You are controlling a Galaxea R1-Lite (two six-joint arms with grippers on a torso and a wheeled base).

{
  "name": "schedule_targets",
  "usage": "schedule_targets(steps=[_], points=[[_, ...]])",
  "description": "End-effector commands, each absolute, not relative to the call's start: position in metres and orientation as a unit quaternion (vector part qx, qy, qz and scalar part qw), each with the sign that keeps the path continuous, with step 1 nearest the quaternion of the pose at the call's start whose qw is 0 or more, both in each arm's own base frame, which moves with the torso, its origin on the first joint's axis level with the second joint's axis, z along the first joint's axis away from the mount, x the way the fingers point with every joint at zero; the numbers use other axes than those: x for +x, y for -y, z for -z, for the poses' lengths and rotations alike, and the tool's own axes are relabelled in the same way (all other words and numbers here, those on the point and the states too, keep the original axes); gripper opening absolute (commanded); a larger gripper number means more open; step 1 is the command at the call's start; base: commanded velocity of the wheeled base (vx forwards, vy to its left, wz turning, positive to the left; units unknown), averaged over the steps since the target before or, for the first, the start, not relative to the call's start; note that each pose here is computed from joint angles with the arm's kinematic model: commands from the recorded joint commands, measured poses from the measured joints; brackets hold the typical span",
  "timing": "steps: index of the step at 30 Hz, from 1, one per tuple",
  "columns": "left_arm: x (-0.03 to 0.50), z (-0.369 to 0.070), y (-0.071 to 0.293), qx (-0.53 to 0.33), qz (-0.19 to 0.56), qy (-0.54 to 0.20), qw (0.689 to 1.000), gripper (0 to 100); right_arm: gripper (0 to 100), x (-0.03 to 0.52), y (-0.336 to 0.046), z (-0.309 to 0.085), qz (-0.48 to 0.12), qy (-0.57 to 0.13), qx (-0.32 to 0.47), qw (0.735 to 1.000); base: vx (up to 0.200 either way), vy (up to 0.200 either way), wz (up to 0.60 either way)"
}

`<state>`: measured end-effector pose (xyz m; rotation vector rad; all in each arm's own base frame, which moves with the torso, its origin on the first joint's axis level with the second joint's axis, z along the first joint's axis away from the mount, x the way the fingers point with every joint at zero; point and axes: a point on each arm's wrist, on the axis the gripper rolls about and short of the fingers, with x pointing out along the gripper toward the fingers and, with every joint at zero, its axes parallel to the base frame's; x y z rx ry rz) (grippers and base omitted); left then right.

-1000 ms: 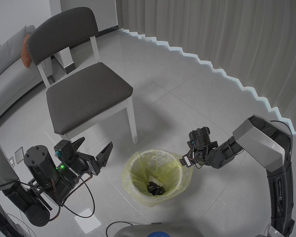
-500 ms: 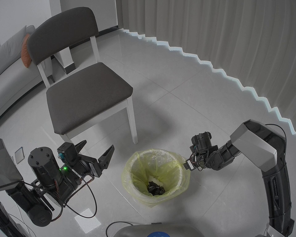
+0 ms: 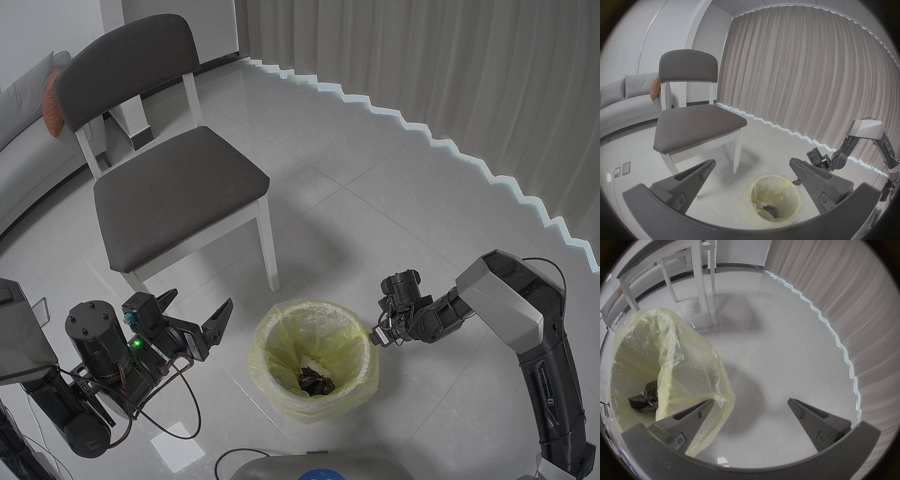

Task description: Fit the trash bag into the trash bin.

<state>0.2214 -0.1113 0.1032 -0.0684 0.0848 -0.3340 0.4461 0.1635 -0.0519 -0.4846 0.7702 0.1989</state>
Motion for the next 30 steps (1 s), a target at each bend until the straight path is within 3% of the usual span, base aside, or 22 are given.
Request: schedule_targets(steps=[1, 7, 18, 30], points=[[0.223, -0.102, 0.111, -0.035, 0.164, -0.041, 0.985, 100, 100, 0.445, -0.17, 0.057, -0.095, -0.368, -0.252, 0.89, 0.0, 0.0, 0.0], [0.222, -0.103, 0.111, -0.035, 0.164, -0.04, 0.985, 100, 100, 0.443, -0.182, 0.057, -0.088, -0.353, -0.295, 0.883, 0.0, 0.0, 0.0], [0.224, -0.102, 0.107, -0.037, 0.157, -0.041, 0.986, 100, 100, 0.444, -0.177, 0.053, -0.072, -0.338, -0.296, 0.89, 0.0, 0.0, 0.0], [0.225, -0.101, 0.108, -0.044, 0.162, -0.045, 0.985, 100, 100, 0.433, -0.15, 0.01, -0.051, -0.32, -0.275, 0.905, 0.0, 0.0, 0.0]])
